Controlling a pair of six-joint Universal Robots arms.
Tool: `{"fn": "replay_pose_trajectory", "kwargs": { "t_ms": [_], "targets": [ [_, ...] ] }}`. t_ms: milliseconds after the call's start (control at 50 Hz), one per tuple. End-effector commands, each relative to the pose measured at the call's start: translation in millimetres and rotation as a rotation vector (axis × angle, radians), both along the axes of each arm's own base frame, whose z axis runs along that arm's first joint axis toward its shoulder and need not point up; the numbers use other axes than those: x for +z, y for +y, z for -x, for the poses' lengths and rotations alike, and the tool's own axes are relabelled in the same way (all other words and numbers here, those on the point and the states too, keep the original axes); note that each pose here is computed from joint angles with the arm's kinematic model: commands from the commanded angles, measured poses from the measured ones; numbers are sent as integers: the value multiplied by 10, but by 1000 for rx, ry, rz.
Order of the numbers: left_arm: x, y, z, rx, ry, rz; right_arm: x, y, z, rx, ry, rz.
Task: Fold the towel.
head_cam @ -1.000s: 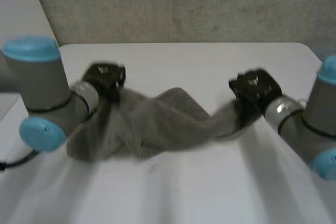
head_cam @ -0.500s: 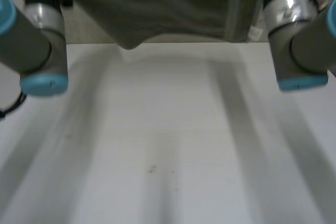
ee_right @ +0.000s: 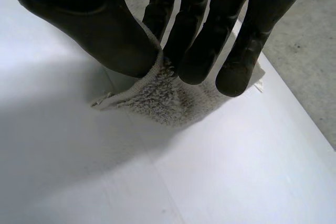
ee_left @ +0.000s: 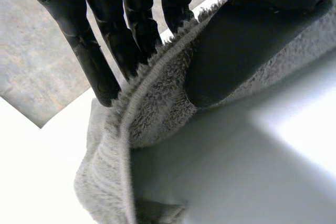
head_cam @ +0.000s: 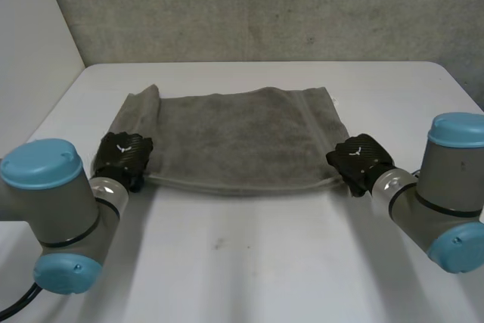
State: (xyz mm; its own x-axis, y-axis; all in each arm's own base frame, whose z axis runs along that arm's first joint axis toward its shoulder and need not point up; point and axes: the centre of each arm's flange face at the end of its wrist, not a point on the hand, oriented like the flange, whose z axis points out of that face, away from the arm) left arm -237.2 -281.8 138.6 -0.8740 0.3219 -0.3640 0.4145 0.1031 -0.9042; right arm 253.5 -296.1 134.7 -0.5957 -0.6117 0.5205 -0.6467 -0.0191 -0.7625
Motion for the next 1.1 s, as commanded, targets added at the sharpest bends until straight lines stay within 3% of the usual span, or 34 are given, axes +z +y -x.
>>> {"fn": "replay_pose_trajectory", "kwargs": {
  "t_ms": [20, 340, 520, 700, 1100],
  "targets": [
    [122, 31, -47, 5, 18, 26, 80, 108, 103, -29, -44, -17],
    [-13, 21, -87, 11, 0, -10, 99, 21, 286, -122, -124, -60],
    [-1, -56, -290, 64, -8, -28, 115, -6, 339, -150, -152, -71],
    [41, -18, -369, -38, 16, -129, 109, 6, 339, -157, -172, -87],
    [-153, -107, -484, -19, 20, -211, 75, 36, 319, -151, -168, -98]
  ]
}}
